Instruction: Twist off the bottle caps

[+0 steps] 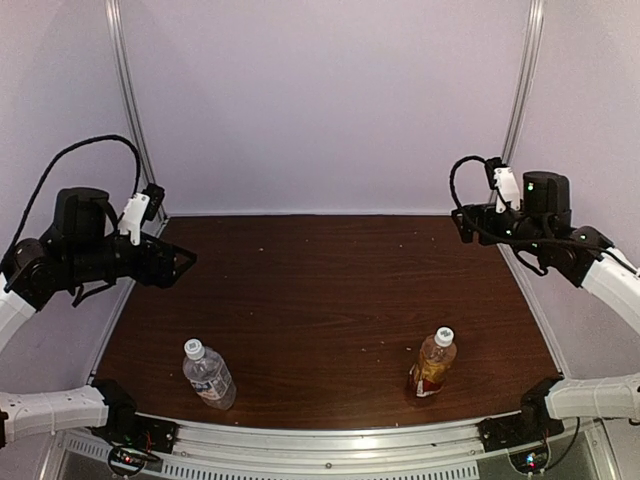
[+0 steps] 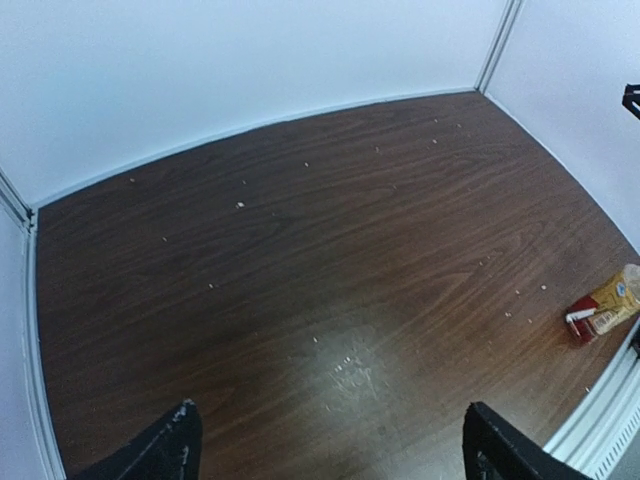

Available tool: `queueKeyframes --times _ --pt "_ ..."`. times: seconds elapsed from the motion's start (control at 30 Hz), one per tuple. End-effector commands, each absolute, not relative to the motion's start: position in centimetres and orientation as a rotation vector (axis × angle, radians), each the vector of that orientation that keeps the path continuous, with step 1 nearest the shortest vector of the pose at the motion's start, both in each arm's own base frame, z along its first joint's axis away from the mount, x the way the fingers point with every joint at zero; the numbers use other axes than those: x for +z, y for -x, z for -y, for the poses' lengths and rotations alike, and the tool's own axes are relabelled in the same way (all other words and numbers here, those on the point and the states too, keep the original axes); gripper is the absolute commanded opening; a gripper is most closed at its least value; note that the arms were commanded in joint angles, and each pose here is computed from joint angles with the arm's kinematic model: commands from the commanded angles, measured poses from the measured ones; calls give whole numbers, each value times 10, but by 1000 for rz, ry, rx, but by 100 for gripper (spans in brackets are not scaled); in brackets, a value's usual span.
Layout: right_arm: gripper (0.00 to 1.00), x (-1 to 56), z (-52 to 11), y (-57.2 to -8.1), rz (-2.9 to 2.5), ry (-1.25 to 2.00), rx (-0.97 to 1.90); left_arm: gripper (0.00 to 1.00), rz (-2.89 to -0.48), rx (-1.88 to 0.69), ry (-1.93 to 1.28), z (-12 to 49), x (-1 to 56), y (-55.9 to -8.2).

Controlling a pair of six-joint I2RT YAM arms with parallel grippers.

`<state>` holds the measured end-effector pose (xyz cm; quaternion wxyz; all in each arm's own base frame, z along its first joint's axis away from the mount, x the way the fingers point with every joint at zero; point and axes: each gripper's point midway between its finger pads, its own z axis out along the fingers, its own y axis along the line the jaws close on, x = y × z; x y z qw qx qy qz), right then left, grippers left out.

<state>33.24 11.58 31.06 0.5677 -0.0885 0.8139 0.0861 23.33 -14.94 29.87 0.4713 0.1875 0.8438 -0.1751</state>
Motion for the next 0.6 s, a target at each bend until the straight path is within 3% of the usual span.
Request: queueKeyframes --times 0.0,0.27,0.57 --pt "100 307 -122 -333 -1929 241 211 89 -2256 -543 -513 151 269 -190" --pt "100 293 -124 -339 -1971 252 197 78 -2431 -771 -633 172 232 -141" --pt "100 288 -125 -340 -1989 259 191 75 -2578 -734 -762 185 203 -118"
